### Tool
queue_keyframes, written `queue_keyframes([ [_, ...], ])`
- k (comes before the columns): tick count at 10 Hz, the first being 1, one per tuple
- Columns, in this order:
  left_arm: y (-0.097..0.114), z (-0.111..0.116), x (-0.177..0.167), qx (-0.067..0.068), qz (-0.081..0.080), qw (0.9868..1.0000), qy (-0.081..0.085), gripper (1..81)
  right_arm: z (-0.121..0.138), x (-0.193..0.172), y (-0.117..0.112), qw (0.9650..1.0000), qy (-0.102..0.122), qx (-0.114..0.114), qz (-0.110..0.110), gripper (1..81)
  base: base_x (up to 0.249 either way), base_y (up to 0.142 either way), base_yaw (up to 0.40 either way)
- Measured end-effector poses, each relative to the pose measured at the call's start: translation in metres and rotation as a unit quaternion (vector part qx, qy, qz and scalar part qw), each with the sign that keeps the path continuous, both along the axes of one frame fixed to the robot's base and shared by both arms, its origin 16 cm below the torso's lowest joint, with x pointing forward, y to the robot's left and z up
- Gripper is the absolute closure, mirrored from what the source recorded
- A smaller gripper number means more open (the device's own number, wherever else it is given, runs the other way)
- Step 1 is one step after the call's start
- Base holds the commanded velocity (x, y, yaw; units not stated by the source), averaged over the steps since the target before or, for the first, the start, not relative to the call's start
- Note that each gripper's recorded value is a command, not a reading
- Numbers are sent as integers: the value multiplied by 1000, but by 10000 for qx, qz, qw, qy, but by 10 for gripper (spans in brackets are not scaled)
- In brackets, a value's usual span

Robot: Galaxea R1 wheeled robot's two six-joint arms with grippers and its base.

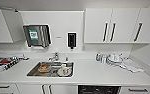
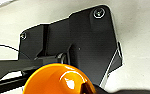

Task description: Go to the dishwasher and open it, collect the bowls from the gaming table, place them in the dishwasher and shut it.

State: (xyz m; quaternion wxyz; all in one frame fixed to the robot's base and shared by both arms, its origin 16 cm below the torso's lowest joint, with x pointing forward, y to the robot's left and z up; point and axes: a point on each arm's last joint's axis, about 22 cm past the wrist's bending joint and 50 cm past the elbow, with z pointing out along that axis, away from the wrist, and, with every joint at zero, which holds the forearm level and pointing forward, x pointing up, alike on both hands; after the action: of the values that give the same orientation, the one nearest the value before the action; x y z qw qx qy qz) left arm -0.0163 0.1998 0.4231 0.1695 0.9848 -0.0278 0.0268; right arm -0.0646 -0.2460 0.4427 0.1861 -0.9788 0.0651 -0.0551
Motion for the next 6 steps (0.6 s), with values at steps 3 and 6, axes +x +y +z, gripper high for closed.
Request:
queue_keyframes([
  [3, 0, 0, -7, 4, -6, 10000, 52, 811, 0, -7, -1, 10000, 41, -10, -2, 811, 0, 0, 0],
  [6, 0, 0, -7, 3, -6, 10000, 46, 811, 0, -7, -1, 10000, 41, -10, -2, 811, 0, 0, 0],
])
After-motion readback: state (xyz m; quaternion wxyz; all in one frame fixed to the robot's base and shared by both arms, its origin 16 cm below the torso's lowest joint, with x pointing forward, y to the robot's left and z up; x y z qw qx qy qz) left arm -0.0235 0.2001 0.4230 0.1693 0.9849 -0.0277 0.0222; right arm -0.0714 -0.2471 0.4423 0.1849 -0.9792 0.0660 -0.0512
